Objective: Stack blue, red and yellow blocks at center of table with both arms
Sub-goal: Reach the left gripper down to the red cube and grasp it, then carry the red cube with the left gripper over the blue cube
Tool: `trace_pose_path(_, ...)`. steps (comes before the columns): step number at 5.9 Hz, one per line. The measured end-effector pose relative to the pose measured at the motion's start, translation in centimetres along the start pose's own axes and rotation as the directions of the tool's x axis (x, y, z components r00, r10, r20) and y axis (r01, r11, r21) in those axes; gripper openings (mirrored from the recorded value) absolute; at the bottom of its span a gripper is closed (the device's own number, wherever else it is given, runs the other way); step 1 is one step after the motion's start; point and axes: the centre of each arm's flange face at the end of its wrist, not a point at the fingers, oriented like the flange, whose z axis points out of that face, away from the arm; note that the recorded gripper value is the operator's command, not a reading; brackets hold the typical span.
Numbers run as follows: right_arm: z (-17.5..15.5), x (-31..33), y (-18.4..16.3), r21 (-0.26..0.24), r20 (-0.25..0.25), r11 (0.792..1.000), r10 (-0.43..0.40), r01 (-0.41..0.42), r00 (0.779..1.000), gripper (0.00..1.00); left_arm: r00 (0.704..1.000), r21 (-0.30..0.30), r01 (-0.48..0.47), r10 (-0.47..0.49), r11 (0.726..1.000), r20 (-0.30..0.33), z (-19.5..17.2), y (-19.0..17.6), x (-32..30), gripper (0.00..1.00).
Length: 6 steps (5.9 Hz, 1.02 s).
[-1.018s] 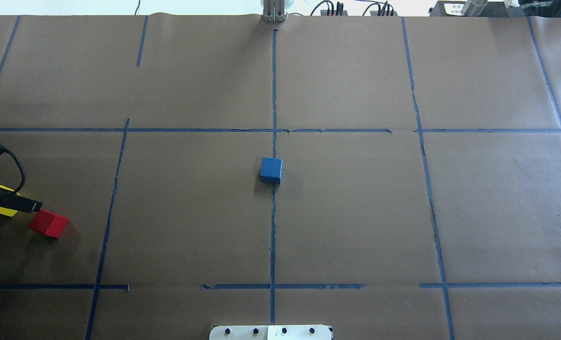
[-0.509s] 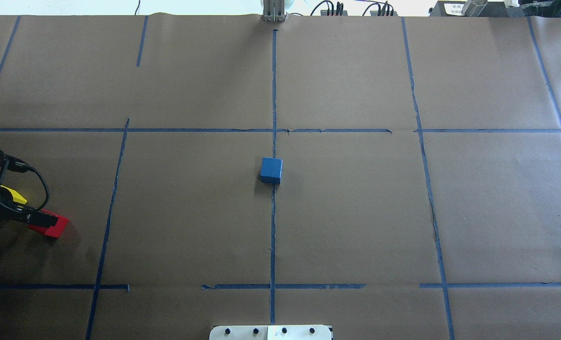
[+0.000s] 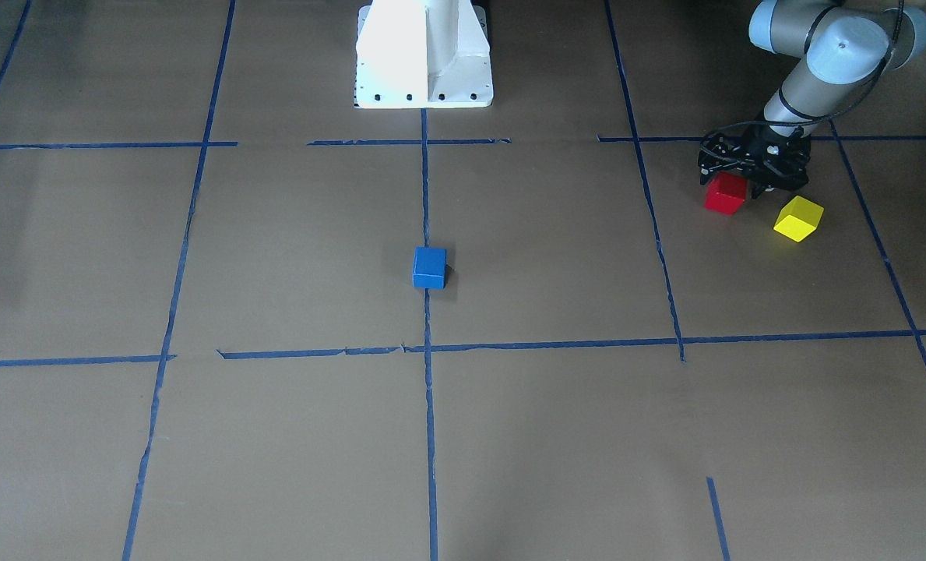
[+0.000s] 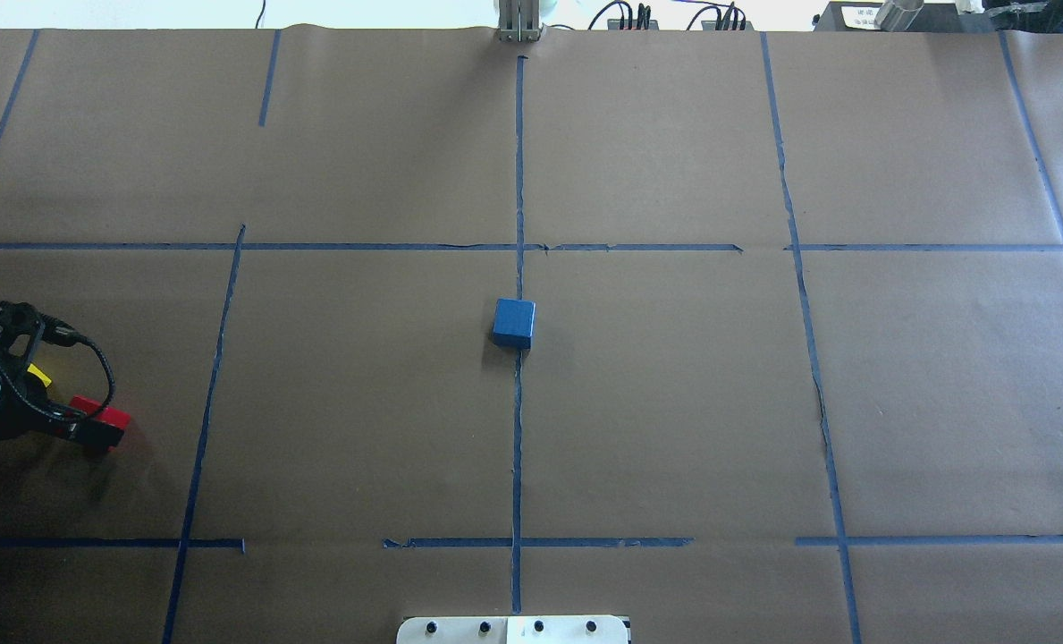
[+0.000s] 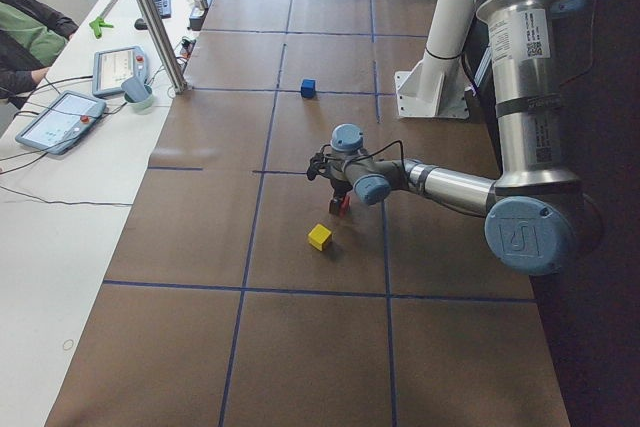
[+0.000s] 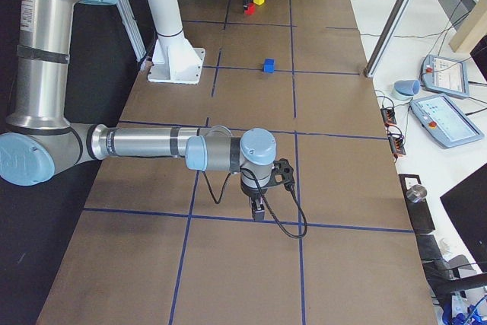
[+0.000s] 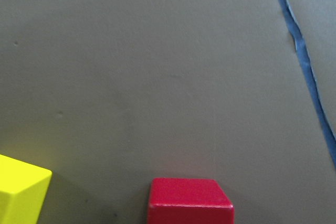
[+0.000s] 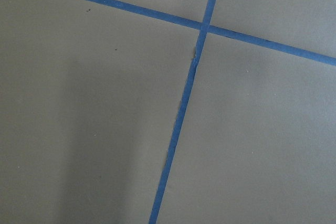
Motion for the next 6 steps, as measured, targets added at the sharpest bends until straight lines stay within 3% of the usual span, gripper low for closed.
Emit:
trace_pose_path(1, 0.0, 0.0, 0.0, 0.000, 0.000, 1.000, 0.000, 0.000, 1.000, 1.00, 1.000, -0.007, 0.000, 0.000, 1.000, 0.003, 0.9, -0.4, 0.0, 0.49)
trace_pose_path(2, 0.0, 0.0, 0.0, 0.000, 0.000, 1.000, -0.001, 0.001, 1.000, 1.00, 1.000, -0.009, 0.000, 0.000, 1.000, 0.003, 1.5, -0.8, 0.1, 0.14)
trace_pose_path(3, 0.0, 0.0, 0.0, 0.000, 0.000, 1.000, -0.001, 0.001, 1.000, 1.00, 1.000, -0.009, -0.001, 0.001, 1.000, 0.002, 1.5, -1.0, 0.3, 0.07)
trace_pose_path(6, 0.0, 0.0, 0.0, 0.000, 0.000, 1.000, 0.000, 0.000, 1.000, 1.00, 1.000, 0.023, 0.009, -0.009, 1.000, -0.027, -1.2, -1.6, 2.5, 0.05)
